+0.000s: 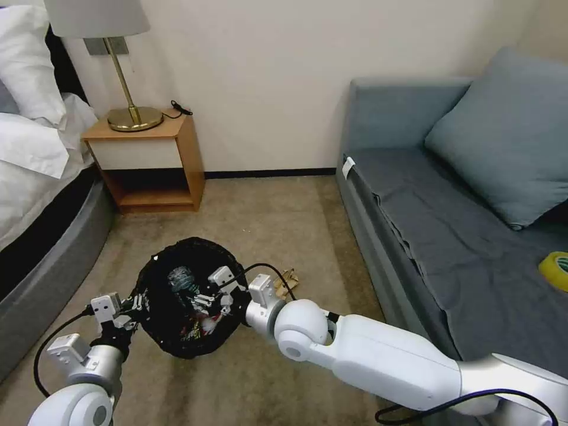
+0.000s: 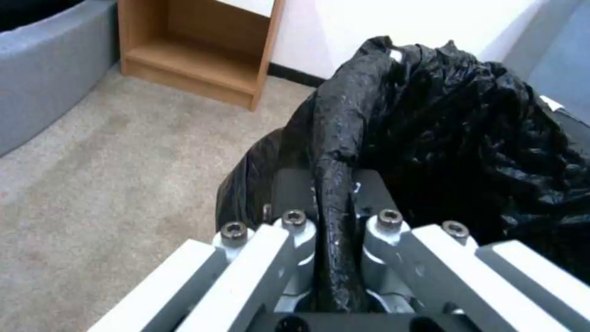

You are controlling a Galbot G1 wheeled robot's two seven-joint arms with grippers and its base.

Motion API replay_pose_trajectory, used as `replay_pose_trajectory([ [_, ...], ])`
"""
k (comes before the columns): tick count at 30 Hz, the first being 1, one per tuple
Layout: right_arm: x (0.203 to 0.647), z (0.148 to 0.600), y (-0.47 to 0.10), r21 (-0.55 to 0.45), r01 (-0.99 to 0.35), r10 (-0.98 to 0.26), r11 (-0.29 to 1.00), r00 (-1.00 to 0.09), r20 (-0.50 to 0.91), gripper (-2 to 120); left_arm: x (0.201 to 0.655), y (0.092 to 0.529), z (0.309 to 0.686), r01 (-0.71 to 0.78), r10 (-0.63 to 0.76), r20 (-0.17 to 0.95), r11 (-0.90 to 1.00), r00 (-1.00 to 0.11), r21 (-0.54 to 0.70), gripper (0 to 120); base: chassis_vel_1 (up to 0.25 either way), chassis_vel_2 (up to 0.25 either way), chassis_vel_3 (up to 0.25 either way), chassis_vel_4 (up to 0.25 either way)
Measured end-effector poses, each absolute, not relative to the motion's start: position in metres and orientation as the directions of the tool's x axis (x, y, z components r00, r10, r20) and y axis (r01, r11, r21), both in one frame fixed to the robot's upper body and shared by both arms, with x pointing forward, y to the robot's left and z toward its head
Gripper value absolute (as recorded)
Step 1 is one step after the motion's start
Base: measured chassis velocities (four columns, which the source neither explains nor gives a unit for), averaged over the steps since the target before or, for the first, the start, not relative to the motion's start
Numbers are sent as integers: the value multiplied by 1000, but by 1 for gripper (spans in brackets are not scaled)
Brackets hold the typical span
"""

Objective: Pick up the trash bin, then pick up the garbage on the floor and place it into the trash bin.

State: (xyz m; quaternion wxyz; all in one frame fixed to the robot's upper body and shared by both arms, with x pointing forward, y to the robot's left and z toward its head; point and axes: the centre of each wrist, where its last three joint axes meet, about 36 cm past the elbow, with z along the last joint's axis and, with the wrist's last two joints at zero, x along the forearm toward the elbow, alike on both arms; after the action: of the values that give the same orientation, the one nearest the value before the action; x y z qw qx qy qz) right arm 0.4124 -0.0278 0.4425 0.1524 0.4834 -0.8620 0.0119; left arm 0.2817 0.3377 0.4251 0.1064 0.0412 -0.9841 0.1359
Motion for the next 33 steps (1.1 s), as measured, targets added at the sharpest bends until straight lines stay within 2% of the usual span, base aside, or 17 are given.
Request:
replay_pose_trajectory([
  [3,415,446,-34,93,-833,-820,545,-507,265,83,284,339,424,-110,-52,221,960,-974,-259,4,0,0,0,0],
  [4,415,446,-34,93,-833,-820,545,-507,265,83,284,339,424,-110,-52,221,960,-974,-259,4,0,0,0,0],
  [6,421,453,-46,28,-822,-802,569,-548,237,93,287,342,423,-111,-53,219,960,-974,-258,4,0,0,0,0],
  [8,422,454,-48,8,-817,-796,577,-560,227,95,288,342,423,-111,-54,219,960,-974,-258,4,0,0,0,0],
  [10,429,458,-65,-128,-760,-744,638,-650,155,99,292,345,423,-112,-57,215,960,-975,-256,4,0,0,0,0],
  [11,430,458,-67,-136,-754,-739,642,-657,150,99,292,345,423,-112,-57,214,960,-975,-255,4,0,0,0,0],
  [12,432,460,-81,-200,-701,-697,684,-710,104,100,294,347,423,-115,-61,213,961,-975,-252,4,0,0,0,0],
  [13,432,462,-87,-213,-680,-679,702,-729,90,100,295,348,423,-116,-63,212,962,-975,-249,4,0,0,0,0],
  [20,427,478,-130,-240,-546,-563,803,-826,-7,100,297,350,422,-134,-85,212,963,-974,-232,4,0,0,0,0],
  [25,413,493,-162,-213,-476,-497,853,-866,-54,100,297,354,423,-148,-100,206,962,-973,-231,4,0,0,0,0],
  [33,384,488,-187,-170,-460,-471,872,-882,-29,100,297,359,423,-166,-119,206,959,-971,-230,4,0,0,0,0],
])
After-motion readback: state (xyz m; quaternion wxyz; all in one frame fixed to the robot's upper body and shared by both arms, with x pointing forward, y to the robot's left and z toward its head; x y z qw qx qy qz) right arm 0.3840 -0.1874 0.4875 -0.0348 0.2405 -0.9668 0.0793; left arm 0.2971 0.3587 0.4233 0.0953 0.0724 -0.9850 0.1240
